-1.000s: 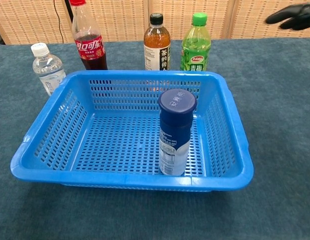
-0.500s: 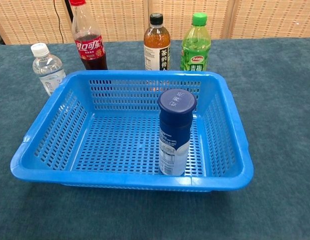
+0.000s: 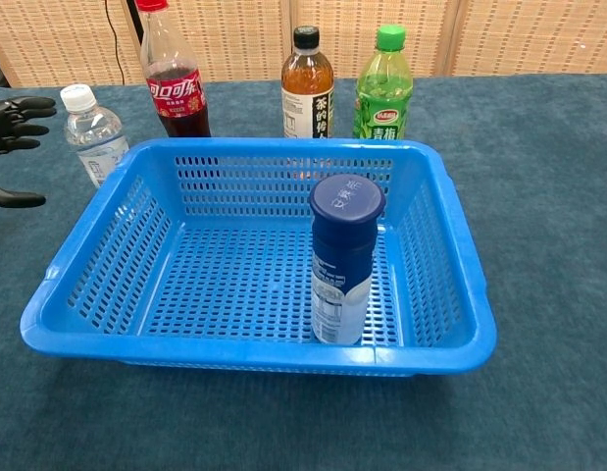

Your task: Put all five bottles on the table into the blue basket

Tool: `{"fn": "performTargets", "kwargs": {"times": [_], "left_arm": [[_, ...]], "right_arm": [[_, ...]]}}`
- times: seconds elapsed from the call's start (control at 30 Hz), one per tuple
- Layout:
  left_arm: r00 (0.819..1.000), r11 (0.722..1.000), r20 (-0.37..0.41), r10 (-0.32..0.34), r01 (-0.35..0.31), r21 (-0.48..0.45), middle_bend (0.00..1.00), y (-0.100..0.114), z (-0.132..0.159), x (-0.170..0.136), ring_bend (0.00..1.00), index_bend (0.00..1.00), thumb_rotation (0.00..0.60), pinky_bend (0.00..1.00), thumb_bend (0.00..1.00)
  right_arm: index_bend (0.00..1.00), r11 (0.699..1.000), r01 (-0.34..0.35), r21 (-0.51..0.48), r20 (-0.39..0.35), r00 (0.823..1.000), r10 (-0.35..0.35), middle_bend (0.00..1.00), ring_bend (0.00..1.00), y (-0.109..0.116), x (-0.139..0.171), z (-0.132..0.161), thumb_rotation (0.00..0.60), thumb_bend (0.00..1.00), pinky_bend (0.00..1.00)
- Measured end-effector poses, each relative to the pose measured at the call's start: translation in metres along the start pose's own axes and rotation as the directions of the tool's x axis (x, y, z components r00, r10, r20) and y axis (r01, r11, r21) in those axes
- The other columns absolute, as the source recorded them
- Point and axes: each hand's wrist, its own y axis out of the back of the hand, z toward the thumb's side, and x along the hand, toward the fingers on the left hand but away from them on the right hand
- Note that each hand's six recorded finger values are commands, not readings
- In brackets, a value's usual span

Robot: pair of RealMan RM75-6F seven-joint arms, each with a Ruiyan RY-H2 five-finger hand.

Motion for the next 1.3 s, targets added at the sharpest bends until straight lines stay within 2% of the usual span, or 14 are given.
{"fn": "performTargets", "kwargs": {"times": [0.13, 0.3, 0.37, 0.47, 0.57, 0.7, 0.83, 1.0, 1.17, 1.3], "left_arm": [[1.0, 1.0, -0.002, -0.018, 0.018, -0.004, 0.0, -0.024, 0.005, 0.022, 0.0, 0.0, 0.6, 0.0, 0.0], [1.0, 1.0, -0.003, -0.015, 0.015, 0.006, 0.0, -0.04, 0.012, 0.045, 0.0, 0.0, 0.6, 0.01, 0.05], [1.0, 1.0, -0.001, -0.006, 0.006, 0.005, 0.0, -0.043, 0.014, 0.05, 0.0, 0.0, 0.6, 0.05, 0.08], [1.0, 1.0, 0.003, 0.017, -0.017, 0.018, 0.0, -0.047, 0.017, 0.056, 0.0, 0.0, 0.6, 0.18, 0.13], [0.999, 0.999, 0.009, 0.053, -0.053, 0.012, 0.11, -0.052, 0.019, 0.062, 0.1, 0.09, 0.6, 0.31, 0.21], [0.996, 0.996, 0.019, 0.091, -0.091, 0.017, 0.28, -0.054, 0.021, 0.065, 0.24, 0.3, 0.6, 0.4, 0.28], [0.992, 0.993, 0.027, 0.119, -0.12, 0.003, 0.35, -0.05, 0.024, 0.066, 0.3, 0.38, 0.6, 0.42, 0.29], [0.987, 0.988, 0.052, 0.151, -0.149, -0.034, 0.38, -0.039, 0.03, 0.061, 0.32, 0.42, 0.6, 0.43, 0.3], [0.973, 0.979, 0.117, 0.198, -0.189, -0.08, 0.39, -0.014, 0.045, 0.048, 0.33, 0.43, 0.6, 0.43, 0.3], [0.963, 0.976, 0.177, 0.203, -0.184, -0.117, 0.39, 0.005, 0.065, 0.033, 0.33, 0.43, 0.6, 0.43, 0.29]], "right_arm": [[0.0, 1.0, 0.013, -0.017, 0.004, 1.0, -0.013, 0.0, 0.0, 0.005, 0.001, -0.002, 0.6, 0.0, 0.0], [0.0, 1.0, 0.026, -0.016, 0.014, 1.0, -0.026, 0.0, 0.0, 0.01, 0.002, -0.006, 0.6, 0.0, 0.0], [0.0, 1.0, 0.026, -0.015, 0.014, 1.0, -0.026, 0.0, 0.0, 0.01, 0.002, -0.006, 0.6, 0.0, 0.0], [0.0, 1.0, 0.026, -0.016, 0.013, 1.0, -0.025, 0.0, 0.0, 0.01, 0.002, -0.006, 0.6, 0.0, 0.0], [0.0, 0.999, 0.029, -0.018, 0.011, 1.0, -0.028, 0.0, 0.0, 0.011, 0.003, -0.006, 0.6, 0.0, 0.0], [0.0, 0.999, 0.033, -0.017, 0.009, 0.999, -0.033, 0.0, 0.0, 0.012, 0.003, -0.005, 0.6, 0.0, 0.0], [0.0, 0.999, 0.032, -0.017, 0.008, 0.999, -0.032, 0.0, 0.0, 0.012, 0.004, -0.005, 0.6, 0.0, 0.0], [0.0, 0.999, 0.03, -0.016, 0.008, 1.0, -0.03, 0.0, 0.0, 0.012, 0.004, -0.005, 0.6, 0.0, 0.0], [0.0, 1.0, 0.025, -0.011, 0.004, 1.0, -0.025, 0.0, 0.0, 0.01, 0.004, -0.003, 0.6, 0.0, 0.0], [0.0, 1.0, 0.023, -0.008, 0.004, 1.0, -0.023, 0.0, 0.0, 0.009, 0.004, -0.001, 0.6, 0.0, 0.0]]}}
